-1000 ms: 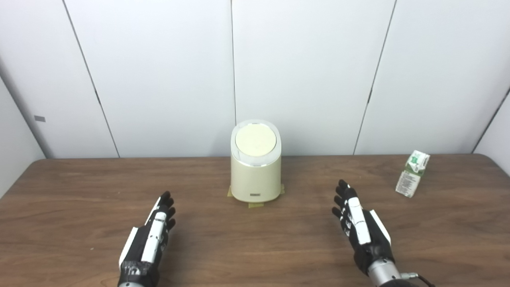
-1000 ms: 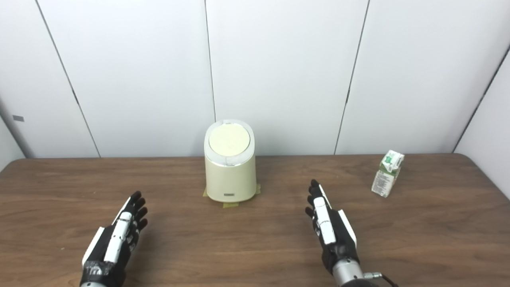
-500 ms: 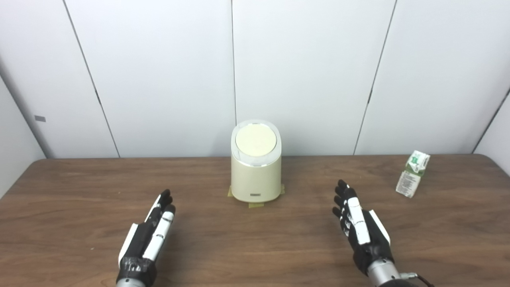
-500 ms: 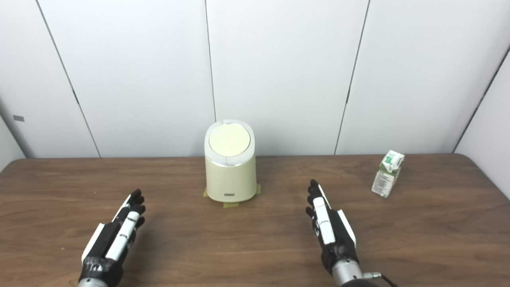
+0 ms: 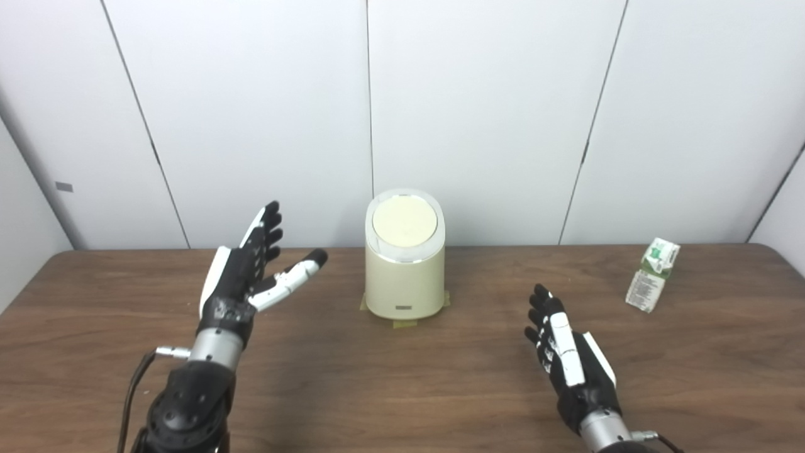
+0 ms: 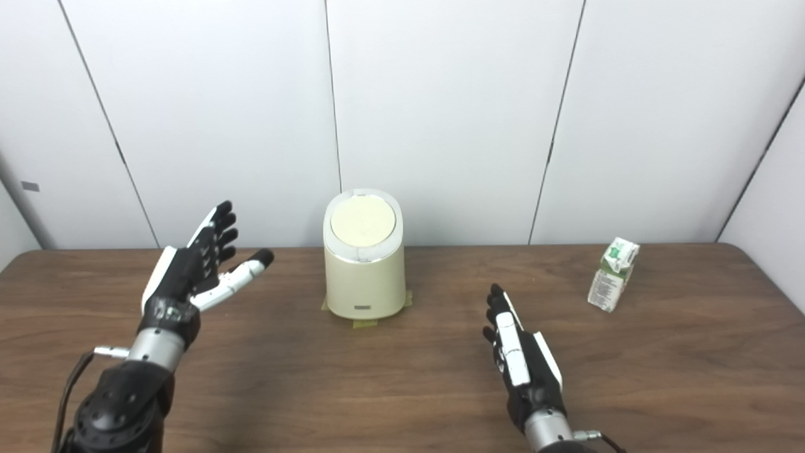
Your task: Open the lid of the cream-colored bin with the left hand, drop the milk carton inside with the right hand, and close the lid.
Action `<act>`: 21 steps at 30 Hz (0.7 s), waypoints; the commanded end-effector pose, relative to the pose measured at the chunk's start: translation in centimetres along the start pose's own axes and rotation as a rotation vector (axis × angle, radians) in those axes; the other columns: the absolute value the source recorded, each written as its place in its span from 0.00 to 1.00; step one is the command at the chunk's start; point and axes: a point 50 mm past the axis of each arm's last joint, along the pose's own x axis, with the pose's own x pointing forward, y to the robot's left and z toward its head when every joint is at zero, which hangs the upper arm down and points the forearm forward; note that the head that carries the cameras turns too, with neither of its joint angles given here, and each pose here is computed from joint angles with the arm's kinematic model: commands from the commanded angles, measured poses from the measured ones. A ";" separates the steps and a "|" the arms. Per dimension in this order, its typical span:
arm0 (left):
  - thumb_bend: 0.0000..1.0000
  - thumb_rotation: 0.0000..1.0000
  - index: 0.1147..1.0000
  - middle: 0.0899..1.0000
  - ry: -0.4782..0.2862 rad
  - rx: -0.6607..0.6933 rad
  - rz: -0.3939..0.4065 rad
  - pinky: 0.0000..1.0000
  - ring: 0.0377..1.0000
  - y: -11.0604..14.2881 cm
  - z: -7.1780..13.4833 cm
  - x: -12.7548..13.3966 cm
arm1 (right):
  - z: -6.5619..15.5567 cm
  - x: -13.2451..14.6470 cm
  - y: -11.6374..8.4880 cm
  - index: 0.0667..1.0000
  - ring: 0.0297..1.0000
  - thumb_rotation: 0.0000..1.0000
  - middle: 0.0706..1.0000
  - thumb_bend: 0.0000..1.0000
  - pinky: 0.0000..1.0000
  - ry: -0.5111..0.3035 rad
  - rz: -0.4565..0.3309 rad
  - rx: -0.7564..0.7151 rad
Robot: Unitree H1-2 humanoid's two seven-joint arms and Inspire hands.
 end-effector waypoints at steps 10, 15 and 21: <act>0.84 0.24 0.96 0.94 -0.116 0.206 -0.043 0.88 0.93 -1.7 6.4 8.0 | 2.0 0.9 0.2 1.00 1.00 1.00 1.00 0.60 0.97 -0.091 0.012 -0.005; 0.84 0.21 0.94 0.92 -0.104 0.270 -0.072 0.82 0.92 -3.4 7.0 10.6 | 2.0 0.9 0.3 1.00 1.00 1.00 1.00 0.60 0.98 -0.093 0.021 -0.010; 0.84 0.15 0.96 0.94 -0.061 0.284 -0.108 0.83 0.93 -5.0 6.8 13.1 | 2.0 0.7 0.6 0.99 0.99 1.00 1.00 0.59 0.98 -0.089 0.017 -0.009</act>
